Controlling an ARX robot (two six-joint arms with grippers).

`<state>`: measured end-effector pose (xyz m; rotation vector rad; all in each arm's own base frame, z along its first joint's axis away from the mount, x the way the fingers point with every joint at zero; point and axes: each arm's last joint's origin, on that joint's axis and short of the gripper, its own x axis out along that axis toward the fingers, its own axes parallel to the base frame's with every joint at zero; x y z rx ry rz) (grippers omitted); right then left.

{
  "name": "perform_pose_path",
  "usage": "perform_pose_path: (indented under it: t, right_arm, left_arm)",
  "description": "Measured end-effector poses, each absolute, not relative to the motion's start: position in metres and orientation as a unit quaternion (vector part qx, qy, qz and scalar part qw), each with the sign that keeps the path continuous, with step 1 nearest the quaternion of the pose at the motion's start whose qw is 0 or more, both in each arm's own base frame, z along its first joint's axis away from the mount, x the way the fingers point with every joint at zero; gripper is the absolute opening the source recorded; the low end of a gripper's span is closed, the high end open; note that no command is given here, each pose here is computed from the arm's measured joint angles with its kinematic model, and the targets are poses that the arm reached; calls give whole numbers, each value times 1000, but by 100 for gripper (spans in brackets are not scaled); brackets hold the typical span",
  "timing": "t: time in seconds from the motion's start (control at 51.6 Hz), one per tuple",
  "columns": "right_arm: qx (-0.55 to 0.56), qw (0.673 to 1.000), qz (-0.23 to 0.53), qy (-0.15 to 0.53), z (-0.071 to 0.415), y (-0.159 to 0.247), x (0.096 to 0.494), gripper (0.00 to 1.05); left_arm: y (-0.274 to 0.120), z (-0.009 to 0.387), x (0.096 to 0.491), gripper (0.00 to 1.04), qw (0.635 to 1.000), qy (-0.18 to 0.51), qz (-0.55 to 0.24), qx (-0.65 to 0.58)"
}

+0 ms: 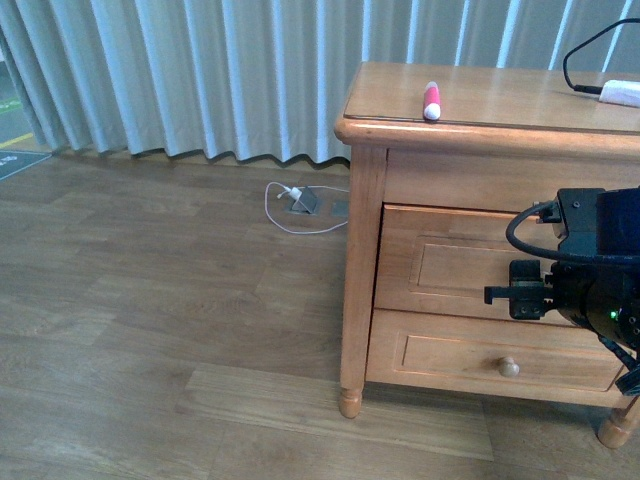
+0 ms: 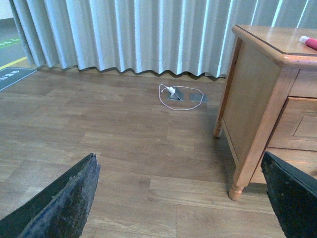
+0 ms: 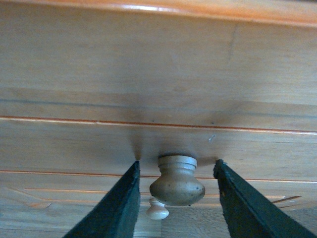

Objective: Place pink marker in drawer with both arms

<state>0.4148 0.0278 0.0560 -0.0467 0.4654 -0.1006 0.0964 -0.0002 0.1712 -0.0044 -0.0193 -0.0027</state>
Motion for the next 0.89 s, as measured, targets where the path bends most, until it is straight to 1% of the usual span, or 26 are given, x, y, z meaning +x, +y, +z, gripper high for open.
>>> perform_pose_path:
  t: [0.077, 0.136, 0.174, 0.387, 0.562, 0.717, 0.891]
  right_arm:
    - [-22, 970, -47, 235, 56, 28, 415, 30]
    - [-20, 969, -45, 241, 55, 28, 415, 25]
    - [-19, 969, -44, 243, 55, 28, 415, 23]
    - [-6, 966, -33, 257, 59, 29, 411, 23]
    - [9, 961, -27, 276, 62, 28, 390, 23]
    - [33, 951, -17, 306, 67, 25, 341, 23]
    - [42, 947, -1, 319, 72, 24, 298, 22]
  left_arm:
    - [0, 171, 96, 99, 1000, -10, -1, -2]
    - [0, 171, 96, 99, 1000, -10, -1, -2]
    - [0, 171, 96, 99, 1000, -10, -1, -2]
    - [0, 171, 96, 99, 1000, -10, -1, -2]
    - [0, 171, 96, 99, 1000, -10, -1, -2]
    - [0, 171, 96, 99, 1000, -10, -1, -2]
    - [0, 171, 96, 99, 1000, -10, -1, -2]
